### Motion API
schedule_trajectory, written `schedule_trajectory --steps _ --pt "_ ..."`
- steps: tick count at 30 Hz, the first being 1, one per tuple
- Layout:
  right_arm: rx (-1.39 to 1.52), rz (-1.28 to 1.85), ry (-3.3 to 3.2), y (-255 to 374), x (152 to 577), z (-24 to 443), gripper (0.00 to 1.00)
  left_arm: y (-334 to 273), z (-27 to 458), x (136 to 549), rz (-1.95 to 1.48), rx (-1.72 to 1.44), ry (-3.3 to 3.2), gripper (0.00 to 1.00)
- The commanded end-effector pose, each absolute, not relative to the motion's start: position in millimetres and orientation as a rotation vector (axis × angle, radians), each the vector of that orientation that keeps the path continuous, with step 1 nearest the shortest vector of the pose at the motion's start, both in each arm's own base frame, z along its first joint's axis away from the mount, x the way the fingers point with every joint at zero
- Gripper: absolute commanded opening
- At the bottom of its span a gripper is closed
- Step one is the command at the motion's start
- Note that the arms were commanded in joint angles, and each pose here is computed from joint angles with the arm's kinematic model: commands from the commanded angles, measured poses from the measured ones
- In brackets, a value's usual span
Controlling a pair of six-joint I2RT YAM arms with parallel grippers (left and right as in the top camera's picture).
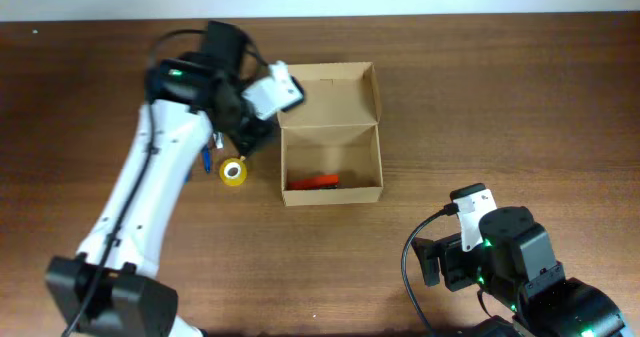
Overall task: Pack container
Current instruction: 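Move the left gripper back over the tape dispenser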
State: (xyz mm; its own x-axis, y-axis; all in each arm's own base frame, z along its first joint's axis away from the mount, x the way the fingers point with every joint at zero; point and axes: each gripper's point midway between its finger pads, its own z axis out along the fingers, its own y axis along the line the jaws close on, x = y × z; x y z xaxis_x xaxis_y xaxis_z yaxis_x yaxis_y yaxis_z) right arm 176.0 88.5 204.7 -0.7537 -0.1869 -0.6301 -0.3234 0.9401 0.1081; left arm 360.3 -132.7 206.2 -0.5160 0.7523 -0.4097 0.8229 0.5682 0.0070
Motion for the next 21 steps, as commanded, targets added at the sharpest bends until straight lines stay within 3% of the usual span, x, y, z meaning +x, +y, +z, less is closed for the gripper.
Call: schedule_trajectory --steps 1,21 --pt "-0.375 0.285 2.441 91 175 204 0.99 -116 224 363 -0.318 1.189 2.408 0.24" --pt "-0.375 0.285 2.441 91 175 204 0.99 -61 131 339 -0.319 0.956 2.718 0.20"
